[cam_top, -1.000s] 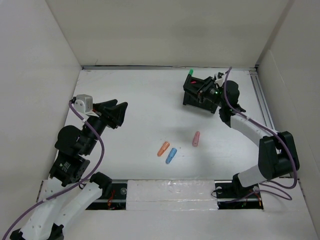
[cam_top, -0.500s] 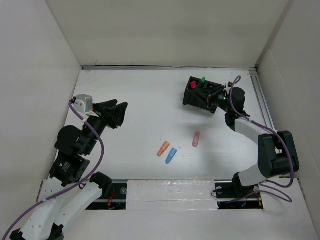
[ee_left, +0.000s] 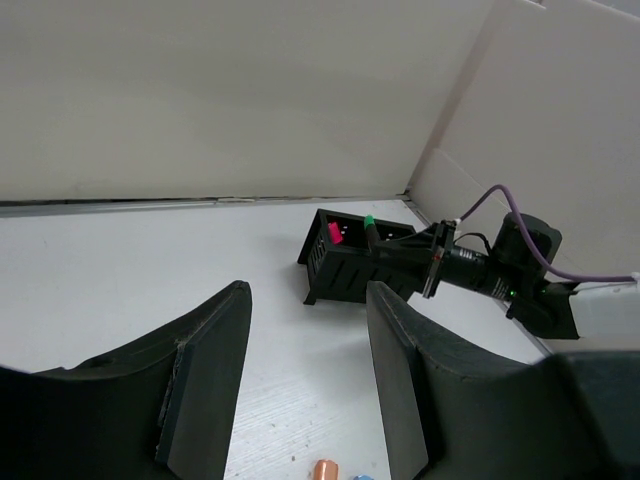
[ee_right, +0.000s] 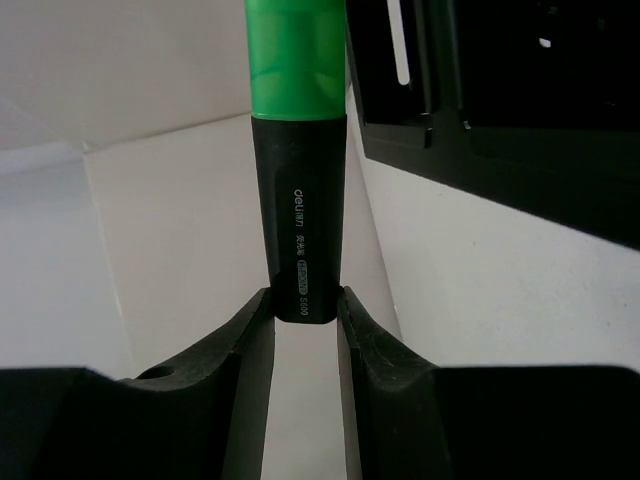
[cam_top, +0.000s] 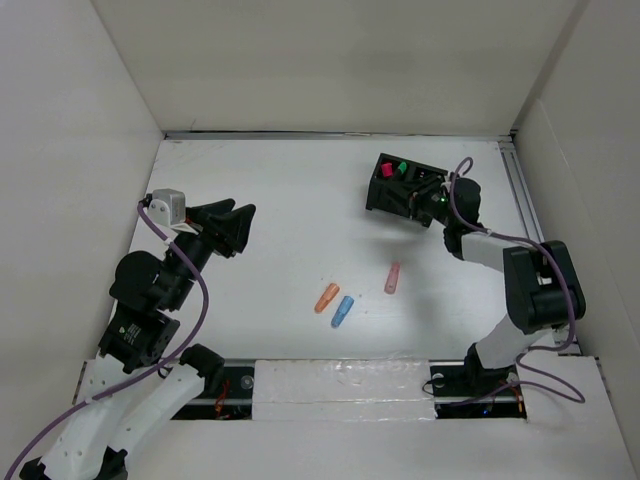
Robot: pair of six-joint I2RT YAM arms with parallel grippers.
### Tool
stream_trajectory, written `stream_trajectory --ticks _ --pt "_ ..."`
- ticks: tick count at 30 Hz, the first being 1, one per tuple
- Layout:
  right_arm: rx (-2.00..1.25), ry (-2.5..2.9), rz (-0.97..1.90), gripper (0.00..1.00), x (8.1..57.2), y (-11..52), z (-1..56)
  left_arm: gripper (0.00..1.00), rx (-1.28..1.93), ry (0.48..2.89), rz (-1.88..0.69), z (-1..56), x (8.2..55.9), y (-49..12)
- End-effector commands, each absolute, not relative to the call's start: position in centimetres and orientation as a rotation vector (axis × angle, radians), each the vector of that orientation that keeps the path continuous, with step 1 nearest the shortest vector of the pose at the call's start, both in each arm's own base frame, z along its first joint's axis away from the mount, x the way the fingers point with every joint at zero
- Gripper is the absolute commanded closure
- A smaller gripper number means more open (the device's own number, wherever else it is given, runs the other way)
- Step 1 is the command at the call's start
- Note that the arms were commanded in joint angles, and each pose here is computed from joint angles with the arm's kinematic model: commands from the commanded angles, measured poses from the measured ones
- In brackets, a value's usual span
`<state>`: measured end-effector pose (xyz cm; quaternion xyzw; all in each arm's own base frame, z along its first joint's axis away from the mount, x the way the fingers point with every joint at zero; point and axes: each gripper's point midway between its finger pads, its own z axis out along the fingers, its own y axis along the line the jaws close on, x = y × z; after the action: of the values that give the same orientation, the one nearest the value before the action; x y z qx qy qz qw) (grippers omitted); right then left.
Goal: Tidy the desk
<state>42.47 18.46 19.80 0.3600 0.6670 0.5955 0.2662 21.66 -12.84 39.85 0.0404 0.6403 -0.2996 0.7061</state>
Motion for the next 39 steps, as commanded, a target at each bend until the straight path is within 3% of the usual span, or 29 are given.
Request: stream_trajectory --ticks 1,10,27,39 --pt "0.895 1.707 1.685 0.77 43.3 19.1 22.7 0.54 0.084 1.396 -0.663 40.3 21.8 -12.7" --pt "0.900 1.697 1.743 0.76 43.6 20.5 22.1 0.54 0.082 1.393 -0.664 40.4 21.7 -12.7" --pt "0.877 1.673 1.730 0.55 43.6 20.6 23.3 0.54 0.078 1.397 -0.656 40.3 21.8 -12.5" --pt "0.712 1.609 1.678 0.52 43.2 19.7 28.3 0.54 0.077 1.399 -0.654 40.3 21.9 -12.6"
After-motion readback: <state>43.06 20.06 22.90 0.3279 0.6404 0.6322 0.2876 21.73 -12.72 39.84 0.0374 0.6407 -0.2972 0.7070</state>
